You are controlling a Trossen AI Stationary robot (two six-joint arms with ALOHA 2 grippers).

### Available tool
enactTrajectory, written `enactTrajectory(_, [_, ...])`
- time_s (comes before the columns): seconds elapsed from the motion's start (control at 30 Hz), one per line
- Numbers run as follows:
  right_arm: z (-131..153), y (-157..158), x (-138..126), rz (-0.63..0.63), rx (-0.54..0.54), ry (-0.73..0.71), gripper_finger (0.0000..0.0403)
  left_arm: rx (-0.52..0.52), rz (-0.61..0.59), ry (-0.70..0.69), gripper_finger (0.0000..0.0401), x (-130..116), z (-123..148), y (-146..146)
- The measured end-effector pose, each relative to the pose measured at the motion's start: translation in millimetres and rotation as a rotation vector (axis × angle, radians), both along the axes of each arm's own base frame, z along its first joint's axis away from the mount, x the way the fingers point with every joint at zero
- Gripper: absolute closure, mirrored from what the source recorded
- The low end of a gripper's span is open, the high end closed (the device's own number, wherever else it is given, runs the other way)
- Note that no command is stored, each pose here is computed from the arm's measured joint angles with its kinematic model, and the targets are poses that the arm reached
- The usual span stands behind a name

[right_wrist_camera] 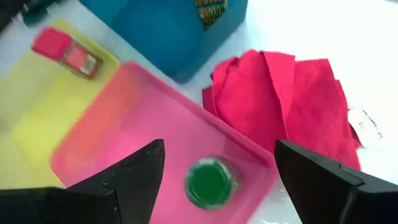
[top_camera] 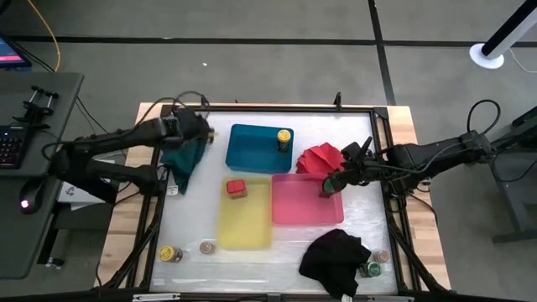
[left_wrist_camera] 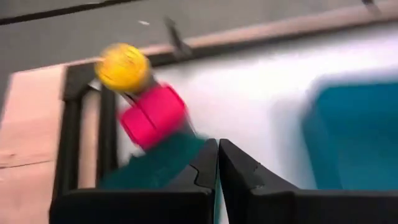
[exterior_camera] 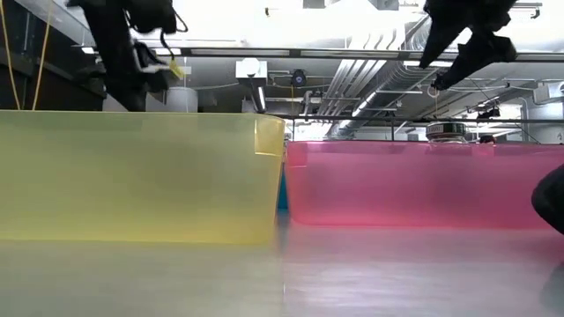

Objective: Sort spices by type
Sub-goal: Put the red spice bottle into the yellow bin

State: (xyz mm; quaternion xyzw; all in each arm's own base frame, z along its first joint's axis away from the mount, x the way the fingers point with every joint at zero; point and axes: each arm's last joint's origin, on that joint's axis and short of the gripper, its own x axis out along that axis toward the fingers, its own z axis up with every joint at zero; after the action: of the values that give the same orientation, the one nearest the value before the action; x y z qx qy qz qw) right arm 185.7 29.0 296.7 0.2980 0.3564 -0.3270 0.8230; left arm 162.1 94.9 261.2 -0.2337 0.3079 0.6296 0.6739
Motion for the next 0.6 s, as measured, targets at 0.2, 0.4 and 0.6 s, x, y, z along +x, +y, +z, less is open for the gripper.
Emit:
enactTrajectory(0.2, [3, -5, 6, -0.024, 0.029, -0.056, 0.0104, -0.027, 0.317, -0.067, 0.0401, -7, -26, 41])
enactTrajectory(0.4, [4, -6, 7, -0.055, 0.045, -0.083, 0.0104, -0.039, 0.407, -0.057, 0.0401, -3, -42, 56])
enactTrajectory(0.6, [4, -6, 7, -0.077, 0.05, -0.096, 0.0104, -0.043, 0.452, -0.059, 0.0401, 4, -55, 63])
